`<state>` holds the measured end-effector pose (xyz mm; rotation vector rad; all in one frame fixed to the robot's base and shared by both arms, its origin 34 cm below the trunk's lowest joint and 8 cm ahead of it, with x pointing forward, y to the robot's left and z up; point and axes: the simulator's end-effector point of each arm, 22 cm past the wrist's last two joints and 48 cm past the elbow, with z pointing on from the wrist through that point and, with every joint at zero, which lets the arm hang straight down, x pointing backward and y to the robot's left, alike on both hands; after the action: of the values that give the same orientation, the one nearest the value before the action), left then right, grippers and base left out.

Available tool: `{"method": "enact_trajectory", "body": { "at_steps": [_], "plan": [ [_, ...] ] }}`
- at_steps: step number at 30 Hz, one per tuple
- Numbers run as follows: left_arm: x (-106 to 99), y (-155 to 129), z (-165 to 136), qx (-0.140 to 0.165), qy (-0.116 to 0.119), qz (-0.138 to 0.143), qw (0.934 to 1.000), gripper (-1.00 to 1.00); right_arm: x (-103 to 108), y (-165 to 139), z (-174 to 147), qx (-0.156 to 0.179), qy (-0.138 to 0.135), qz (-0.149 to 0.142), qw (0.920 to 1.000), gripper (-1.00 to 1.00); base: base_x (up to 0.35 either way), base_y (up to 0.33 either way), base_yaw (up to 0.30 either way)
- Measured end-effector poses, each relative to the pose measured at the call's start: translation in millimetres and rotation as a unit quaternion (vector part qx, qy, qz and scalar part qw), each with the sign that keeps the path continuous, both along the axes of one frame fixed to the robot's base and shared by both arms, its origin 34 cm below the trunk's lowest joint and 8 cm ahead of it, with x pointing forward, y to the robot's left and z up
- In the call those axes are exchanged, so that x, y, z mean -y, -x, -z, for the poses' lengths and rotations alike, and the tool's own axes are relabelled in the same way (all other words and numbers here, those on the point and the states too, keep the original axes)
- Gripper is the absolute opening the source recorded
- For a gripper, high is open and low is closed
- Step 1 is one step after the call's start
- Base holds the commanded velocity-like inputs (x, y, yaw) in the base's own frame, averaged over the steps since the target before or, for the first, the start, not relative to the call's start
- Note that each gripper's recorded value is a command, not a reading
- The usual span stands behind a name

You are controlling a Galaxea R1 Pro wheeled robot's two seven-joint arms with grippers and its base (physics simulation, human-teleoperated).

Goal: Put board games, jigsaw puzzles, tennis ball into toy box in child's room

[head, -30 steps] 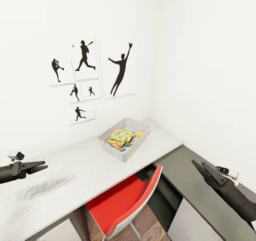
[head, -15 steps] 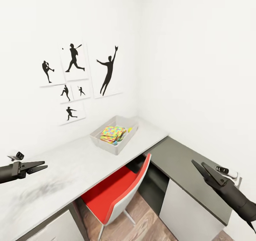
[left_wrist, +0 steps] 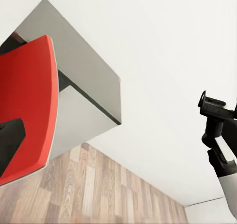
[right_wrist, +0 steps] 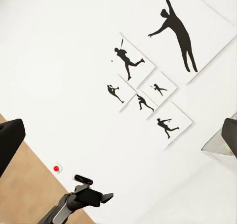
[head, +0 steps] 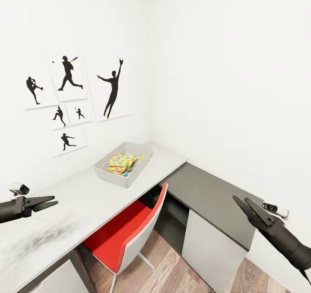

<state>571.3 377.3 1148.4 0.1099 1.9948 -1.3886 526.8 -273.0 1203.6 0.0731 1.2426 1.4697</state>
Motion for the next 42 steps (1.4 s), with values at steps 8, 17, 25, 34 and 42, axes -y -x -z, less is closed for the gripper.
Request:
{"method": "enact_trajectory", "body": {
  "at_steps": [8, 17, 25, 34, 42],
  "plan": [
    [0.0, 1.2, -3.9, 0.004, 0.000, 0.000, 1.0000, 1.00, 0.1, 1.6, -3.2, 0.004, 0.000, 0.000, 1.0000, 1.00, -0.080, 0.000, -0.247],
    [0.0, 2.7, -8.0, 0.009, 0.000, 0.000, 1.0000, 1.00, 0.1, 3.5, -7.1, 0.008, 0.000, 0.000, 1.0000, 1.00, -0.080, 0.000, -0.247],
    [-0.3, 4.0, -11.7, 0.013, -0.001, 0.000, 0.9999, 1.00, 0.3, 5.3, -10.7, 0.013, -0.001, 0.000, 0.9999, 1.00, -0.093, 0.000, -0.247],
    [-0.5, 5.2, -15.7, 0.017, -0.002, 0.000, 0.9999, 1.00, 0.6, 6.7, -14.0, 0.017, -0.001, 0.001, 0.9999, 1.00, -0.198, 0.063, -0.247],
    [-0.5, 6.6, -19.1, 0.021, -0.002, 0.000, 0.9998, 1.00, 1.8, 8.0, -18.6, 0.027, 0.001, 0.007, 0.9996, 1.00, -0.268, 0.124, -0.246]
  ]
}}
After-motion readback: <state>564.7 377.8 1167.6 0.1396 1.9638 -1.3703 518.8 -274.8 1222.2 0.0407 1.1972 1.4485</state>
